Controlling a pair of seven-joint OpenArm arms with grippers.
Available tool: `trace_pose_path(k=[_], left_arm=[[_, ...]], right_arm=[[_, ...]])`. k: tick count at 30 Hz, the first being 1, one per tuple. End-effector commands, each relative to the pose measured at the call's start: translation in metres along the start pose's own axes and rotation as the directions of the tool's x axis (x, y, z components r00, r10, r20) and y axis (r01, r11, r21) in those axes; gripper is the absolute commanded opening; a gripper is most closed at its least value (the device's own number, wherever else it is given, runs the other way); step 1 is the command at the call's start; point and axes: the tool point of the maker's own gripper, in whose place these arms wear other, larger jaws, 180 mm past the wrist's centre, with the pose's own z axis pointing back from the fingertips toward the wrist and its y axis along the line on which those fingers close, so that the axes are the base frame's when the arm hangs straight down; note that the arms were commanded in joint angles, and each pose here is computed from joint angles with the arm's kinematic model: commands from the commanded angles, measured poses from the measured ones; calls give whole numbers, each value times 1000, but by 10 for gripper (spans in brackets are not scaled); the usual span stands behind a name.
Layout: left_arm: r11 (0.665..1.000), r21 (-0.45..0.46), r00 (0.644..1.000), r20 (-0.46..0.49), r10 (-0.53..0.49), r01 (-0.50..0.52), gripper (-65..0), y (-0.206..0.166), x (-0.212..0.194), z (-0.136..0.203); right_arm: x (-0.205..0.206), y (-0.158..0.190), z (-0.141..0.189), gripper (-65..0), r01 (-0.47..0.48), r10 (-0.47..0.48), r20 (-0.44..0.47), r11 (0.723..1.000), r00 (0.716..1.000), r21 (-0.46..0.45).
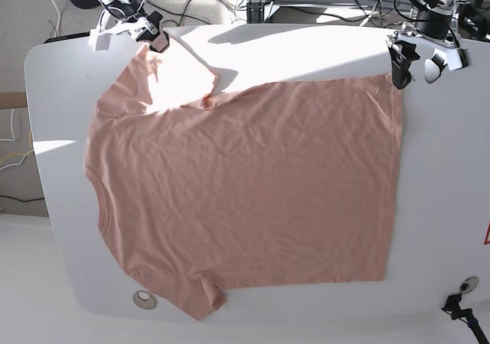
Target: Fold the T-shirt properly
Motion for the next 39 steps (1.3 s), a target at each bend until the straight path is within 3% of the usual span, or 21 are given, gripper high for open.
trace_pose_path(k=[1, 4, 8, 13, 17, 26, 33, 39], left_arm=[[1000, -10, 999, 32, -13, 13, -175, -1, 9, 2], [1000, -10, 999, 32, -13, 13, -175, -1, 9, 2], [1000, -7, 1000, 23, -11, 11, -175, 0, 8, 2], [1000, 0, 998, -60, -15, 15, -173, 5, 4, -11], [994, -103, 995, -96, 9, -19, -171, -7, -4, -18], [998, 0, 980, -189, 58, -59, -171, 35, -42, -29], [1000, -28, 951, -307, -16, 8, -173, 26, -71, -44], [996, -90, 944, -330, -28, -2, -177, 3, -82, -52]], right_arm=[[3, 0, 0, -458, -13, 13, -2, 1000, 1000, -7], [5, 2, -1, -650, -15, 15, 3, 1000, 1000, -2], [9, 6, -4, -650, -18, 18, 10, 1000, 1000, 10], [10, 6, -4, -650, -20, 20, 11, 1000, 1000, 10], [10, 7, -5, -650, -22, 22, 12, 1000, 1000, 12], [11, 7, -5, -650, -24, 23, 12, 1000, 1000, 12], [14, 10, -7, -650, -27, 27, 20, 999, 999, 21], [14, 10, -7, -650, -26, 26, 21, 999, 999, 22]])
